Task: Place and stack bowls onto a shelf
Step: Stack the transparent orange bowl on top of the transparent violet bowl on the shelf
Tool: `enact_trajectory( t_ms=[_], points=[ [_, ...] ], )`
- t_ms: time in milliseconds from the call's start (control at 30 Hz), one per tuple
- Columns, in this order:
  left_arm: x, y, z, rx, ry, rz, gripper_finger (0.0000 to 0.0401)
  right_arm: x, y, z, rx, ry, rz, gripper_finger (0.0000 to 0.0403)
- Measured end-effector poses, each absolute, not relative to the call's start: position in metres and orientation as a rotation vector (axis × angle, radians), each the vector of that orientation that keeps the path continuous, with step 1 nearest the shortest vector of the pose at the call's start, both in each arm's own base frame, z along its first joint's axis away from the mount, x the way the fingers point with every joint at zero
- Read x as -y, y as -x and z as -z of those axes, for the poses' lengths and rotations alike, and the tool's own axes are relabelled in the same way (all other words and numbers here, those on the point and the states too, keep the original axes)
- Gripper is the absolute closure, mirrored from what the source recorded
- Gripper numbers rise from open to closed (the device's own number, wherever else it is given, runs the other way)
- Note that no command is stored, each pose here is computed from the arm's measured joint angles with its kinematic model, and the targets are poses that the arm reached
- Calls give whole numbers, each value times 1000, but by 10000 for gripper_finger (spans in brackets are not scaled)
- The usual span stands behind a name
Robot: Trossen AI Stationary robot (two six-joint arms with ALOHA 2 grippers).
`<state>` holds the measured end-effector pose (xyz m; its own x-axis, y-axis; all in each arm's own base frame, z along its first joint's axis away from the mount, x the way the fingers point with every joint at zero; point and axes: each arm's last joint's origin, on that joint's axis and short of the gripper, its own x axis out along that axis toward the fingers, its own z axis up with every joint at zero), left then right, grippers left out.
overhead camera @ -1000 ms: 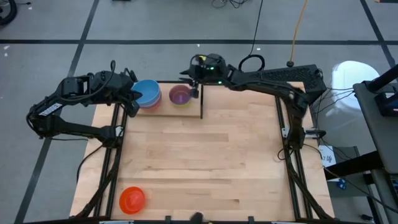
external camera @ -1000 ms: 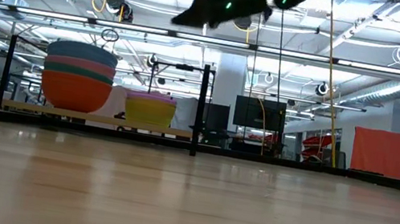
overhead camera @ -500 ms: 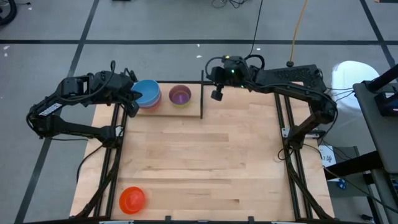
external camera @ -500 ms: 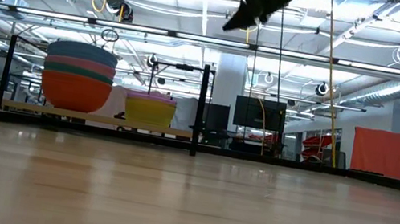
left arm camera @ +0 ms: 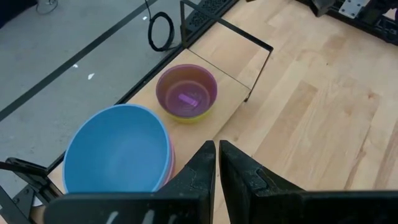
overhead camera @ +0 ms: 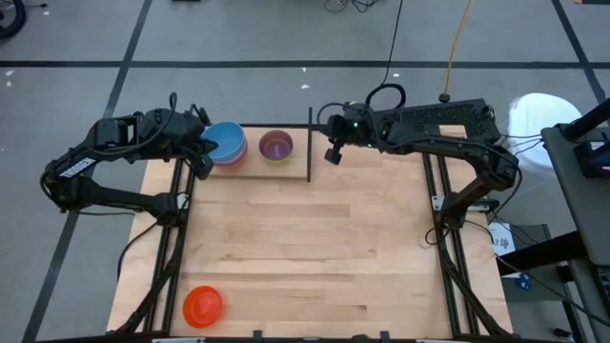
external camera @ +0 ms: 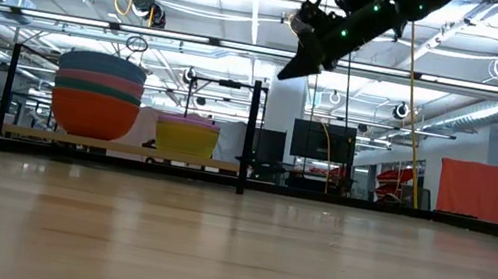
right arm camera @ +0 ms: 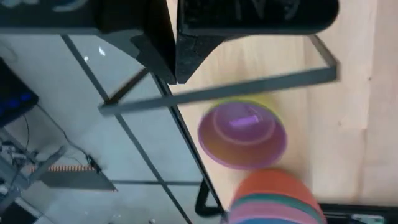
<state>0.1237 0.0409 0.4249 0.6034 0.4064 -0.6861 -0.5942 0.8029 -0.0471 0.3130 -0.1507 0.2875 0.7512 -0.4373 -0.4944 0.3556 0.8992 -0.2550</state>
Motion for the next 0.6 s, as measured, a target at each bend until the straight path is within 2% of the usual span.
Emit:
enact_trajectory(
  t_ms=[300,600],
  points=[
    [-41,-124,-425,-716,284,-588,375,158,-310,-275,-603,119,428,403],
    [-41,-124,-425,-716,284,-588,375,164,-327,-254,-579,90,330,403]
  ],
)
